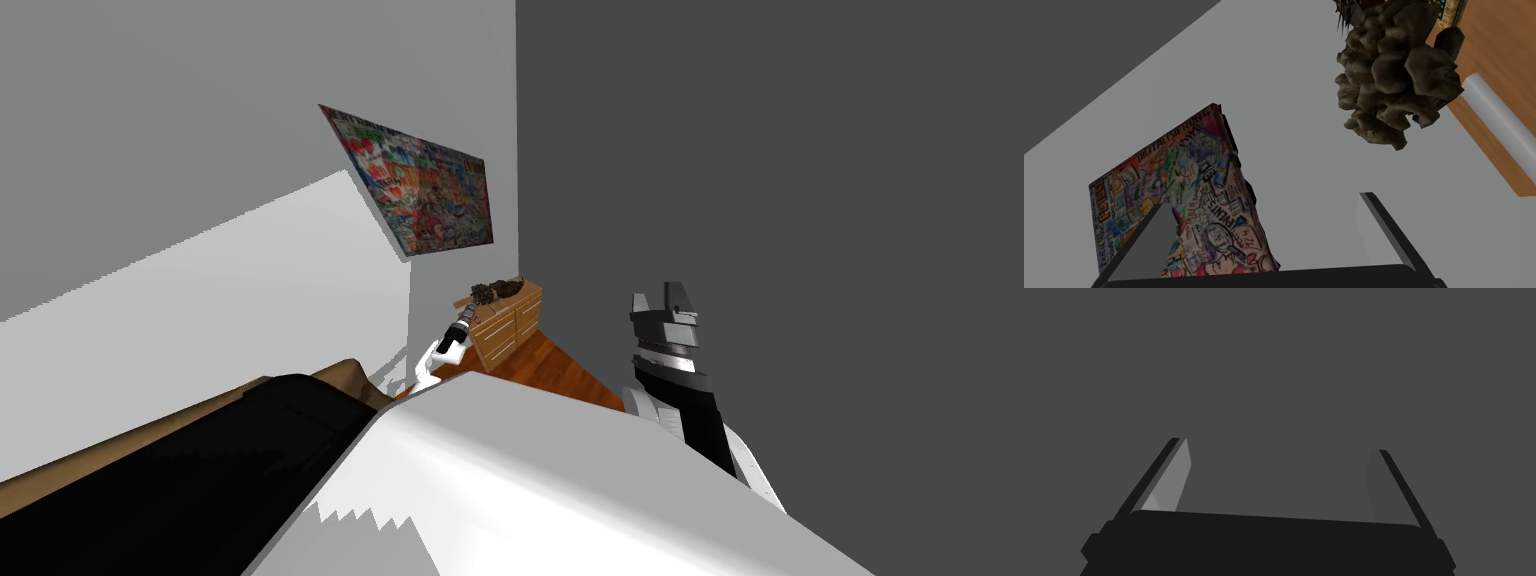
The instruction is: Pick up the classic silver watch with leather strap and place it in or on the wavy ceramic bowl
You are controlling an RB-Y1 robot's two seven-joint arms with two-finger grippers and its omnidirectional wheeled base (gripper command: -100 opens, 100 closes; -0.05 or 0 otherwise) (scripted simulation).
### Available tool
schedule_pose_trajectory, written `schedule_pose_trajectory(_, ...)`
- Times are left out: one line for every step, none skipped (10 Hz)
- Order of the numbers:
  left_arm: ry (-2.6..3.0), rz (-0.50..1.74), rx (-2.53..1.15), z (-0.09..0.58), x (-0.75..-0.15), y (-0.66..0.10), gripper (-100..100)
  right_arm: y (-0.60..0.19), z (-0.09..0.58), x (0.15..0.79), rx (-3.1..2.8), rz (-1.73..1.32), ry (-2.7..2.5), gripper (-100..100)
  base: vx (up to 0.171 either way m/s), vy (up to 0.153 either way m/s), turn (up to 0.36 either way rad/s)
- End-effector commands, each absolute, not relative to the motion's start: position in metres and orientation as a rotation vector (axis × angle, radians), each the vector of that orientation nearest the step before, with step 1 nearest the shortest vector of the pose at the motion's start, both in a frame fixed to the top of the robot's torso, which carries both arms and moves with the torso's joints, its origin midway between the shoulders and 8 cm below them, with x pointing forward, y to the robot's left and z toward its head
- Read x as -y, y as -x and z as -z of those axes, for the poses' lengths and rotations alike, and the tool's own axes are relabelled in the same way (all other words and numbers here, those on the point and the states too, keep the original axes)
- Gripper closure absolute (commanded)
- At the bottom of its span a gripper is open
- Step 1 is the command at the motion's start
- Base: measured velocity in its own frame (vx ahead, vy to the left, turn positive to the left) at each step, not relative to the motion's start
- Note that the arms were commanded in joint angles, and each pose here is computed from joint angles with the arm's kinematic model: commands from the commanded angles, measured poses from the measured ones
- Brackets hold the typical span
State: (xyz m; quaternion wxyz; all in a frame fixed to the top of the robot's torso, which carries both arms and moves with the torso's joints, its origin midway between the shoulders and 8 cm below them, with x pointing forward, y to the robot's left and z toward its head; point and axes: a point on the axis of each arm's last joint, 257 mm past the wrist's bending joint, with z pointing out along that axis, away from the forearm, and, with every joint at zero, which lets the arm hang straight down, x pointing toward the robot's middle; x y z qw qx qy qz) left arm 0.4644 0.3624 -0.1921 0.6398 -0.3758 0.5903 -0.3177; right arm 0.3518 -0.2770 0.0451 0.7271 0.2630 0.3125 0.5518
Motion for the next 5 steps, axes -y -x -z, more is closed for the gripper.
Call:
schedule_pose_trajectory(0.887, 0.674, -1.399, 0.212, -0.372, -0.465, -100, -0.352, -0.045, 0.277, -0.689, -1.216, -0.58, 0, 0.027, -0.092, 0.003)
schedule_pose_trajectory(0.892, 0.67, -1.405, 0.214, -0.373, -0.465, -100, -0.352, -0.045, 0.277, -0.689, -1.216, -0.58, 0, 0.016, -0.078, 0.008)
schedule_pose_trajectory(0.92, 0.624, -1.452, 0.233, -0.382, -0.466, -100, -0.352, -0.045, 0.277, -0.689, -1.216, -0.58, 0, 0.018, -0.087, -0.001)
schedule_pose_trajectory(0.936, 0.585, -1.489, 0.247, -0.391, -0.466, -100, -0.352, -0.045, 0.277, -0.689, -1.216, -0.58, 0, 0.033, -0.107, -0.014)
schedule_pose_trajectory(0.949, 0.576, -1.5, 0.252, -0.392, -0.465, -100, -0.352, -0.045, 0.277, -0.689, -1.216, -0.58, 0, 0.033, -0.074, 0.002)
